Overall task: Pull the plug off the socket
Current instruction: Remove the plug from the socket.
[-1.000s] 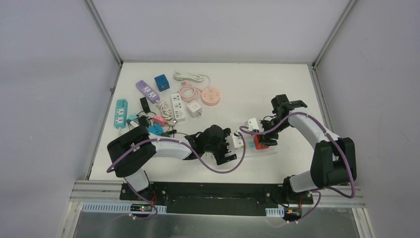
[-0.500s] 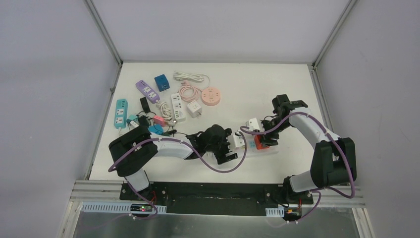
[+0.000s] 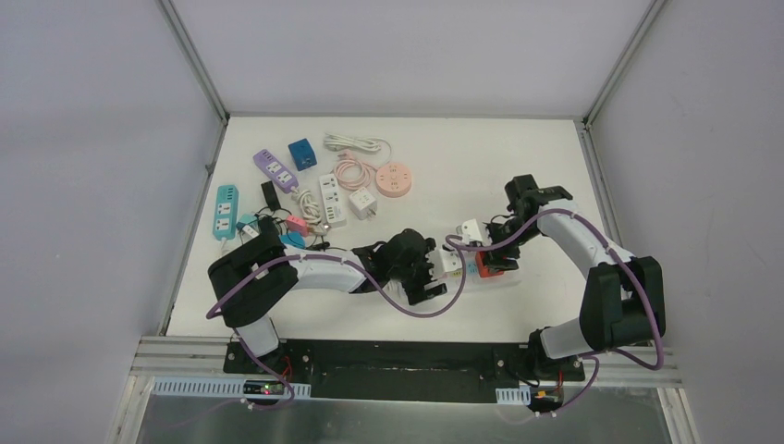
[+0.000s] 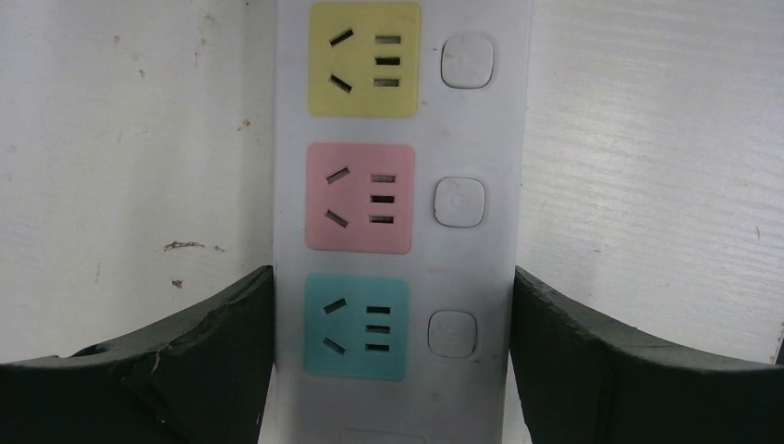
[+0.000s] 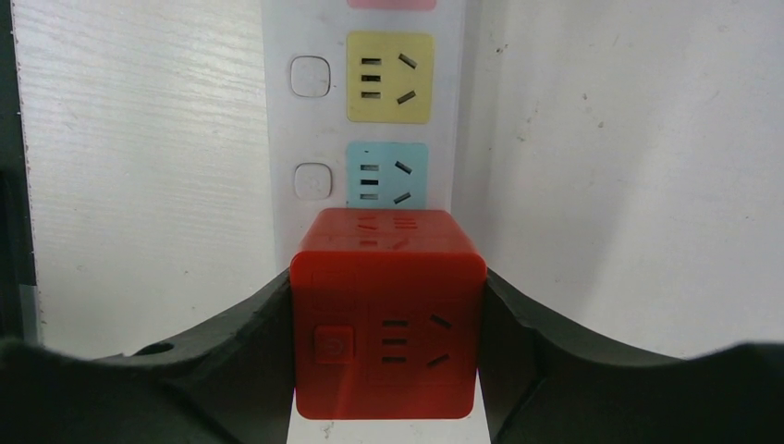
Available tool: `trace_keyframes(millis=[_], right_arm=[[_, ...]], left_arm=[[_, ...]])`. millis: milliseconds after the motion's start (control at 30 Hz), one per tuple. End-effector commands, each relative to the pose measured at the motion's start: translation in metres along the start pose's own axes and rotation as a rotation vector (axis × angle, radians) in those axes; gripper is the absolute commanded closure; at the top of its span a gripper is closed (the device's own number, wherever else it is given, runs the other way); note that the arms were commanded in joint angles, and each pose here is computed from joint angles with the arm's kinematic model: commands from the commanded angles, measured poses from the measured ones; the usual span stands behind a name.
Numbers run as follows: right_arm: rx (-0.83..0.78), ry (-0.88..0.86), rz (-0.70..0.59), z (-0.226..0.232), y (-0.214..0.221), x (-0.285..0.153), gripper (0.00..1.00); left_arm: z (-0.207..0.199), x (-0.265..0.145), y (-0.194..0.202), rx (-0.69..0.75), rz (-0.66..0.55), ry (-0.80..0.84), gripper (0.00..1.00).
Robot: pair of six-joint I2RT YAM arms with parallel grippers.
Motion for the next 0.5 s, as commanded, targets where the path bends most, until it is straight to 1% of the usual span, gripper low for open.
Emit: trace_keyframes(millis=[0, 167, 267, 400, 467], right_arm=[[0.042, 0.023, -0.208, 0.000, -0.017, -0.001, 1.00], [0.085, 0.030, -0.175, 0.011, 0.013, -0.014, 1.00], [0.093, 0.028, -0.168, 0.014, 0.020, -0.014, 1.00], [0.058, 0.035, -0.202, 0.010, 0.008, -0.008, 1.00], [0.007, 0.025, -0.200, 0.003, -0.011, 0.001, 1.00]], left_arm=[[-0.002, 0.009, 0.026, -0.036, 0.083, -0.025, 1.00], [-0.002, 0.002, 0.036, -0.037, 0.098, -0.046, 1.00], [-0.002, 0.002, 0.038, -0.039, 0.101, -0.049, 1.00], [-0.001, 0.008, 0.034, -0.044, 0.098, -0.039, 1.00], [-0.001, 0.011, 0.031, -0.045, 0.098, -0.034, 1.00]])
Point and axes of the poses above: each gripper's point midway between its finger pads, its own x axis out along the fingers, its own z axis along the line the jaws close on, y = z × x, the point moved 10 cm from there along -x, back along the fingers, and after that the axes turned 9 degrees about -x, right-handed, at the moved point
